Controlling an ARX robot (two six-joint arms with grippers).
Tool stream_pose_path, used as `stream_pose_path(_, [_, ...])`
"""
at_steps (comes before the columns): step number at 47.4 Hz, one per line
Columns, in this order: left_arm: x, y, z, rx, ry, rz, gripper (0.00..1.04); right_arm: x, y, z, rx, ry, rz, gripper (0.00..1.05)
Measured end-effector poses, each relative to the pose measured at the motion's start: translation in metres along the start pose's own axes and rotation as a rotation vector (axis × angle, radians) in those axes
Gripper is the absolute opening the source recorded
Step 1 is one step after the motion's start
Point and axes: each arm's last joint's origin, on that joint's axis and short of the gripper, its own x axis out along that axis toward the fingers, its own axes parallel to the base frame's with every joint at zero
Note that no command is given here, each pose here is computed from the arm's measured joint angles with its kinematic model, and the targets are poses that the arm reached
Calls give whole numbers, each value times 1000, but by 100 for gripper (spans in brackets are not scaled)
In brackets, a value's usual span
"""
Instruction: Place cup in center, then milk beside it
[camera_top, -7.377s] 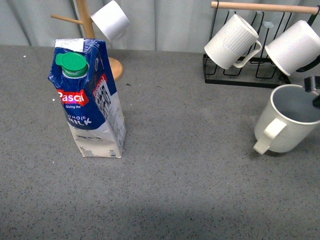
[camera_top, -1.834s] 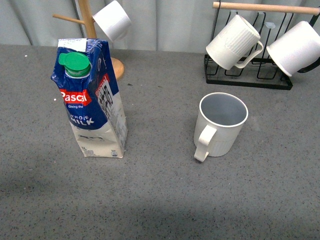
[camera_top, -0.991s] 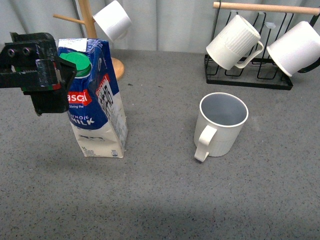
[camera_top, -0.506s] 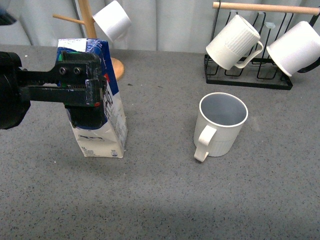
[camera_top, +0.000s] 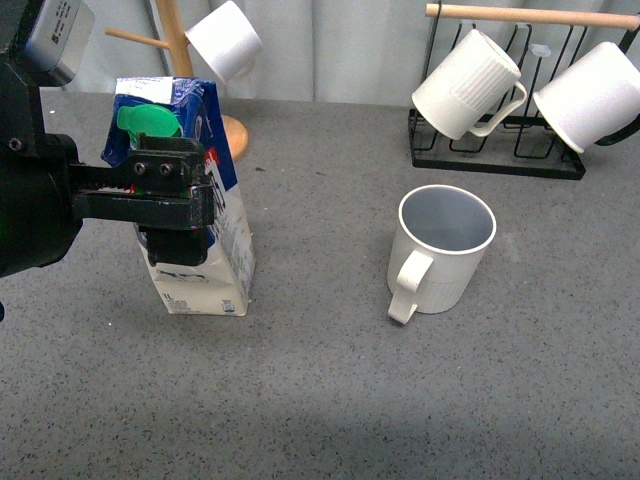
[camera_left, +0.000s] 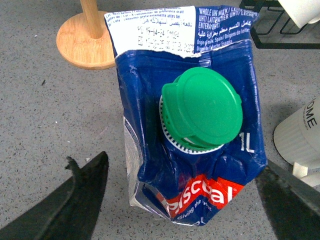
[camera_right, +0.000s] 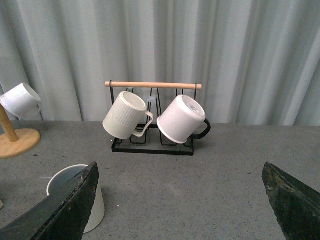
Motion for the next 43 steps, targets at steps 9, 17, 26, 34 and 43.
stream_pose_path(9, [0, 0, 0, 1, -2, 1, 54, 0, 0, 0, 0, 0, 0, 96])
stream_pose_path(17, [0, -1, 1, 2, -4, -1, 34, 0, 0, 0, 0, 0, 0, 96])
stream_pose_path(26, [-3, -10, 8, 12, -30, -27, 9, 0, 0, 0, 0, 0, 0, 96])
stream_pose_path(34, [-3, -25, 15, 25, -64, -55, 5, 0, 0, 0, 0, 0, 0, 96])
stream_pose_path(43, [5, -46, 14, 47, -70, -98, 5, 0, 0, 0, 0, 0, 0, 96])
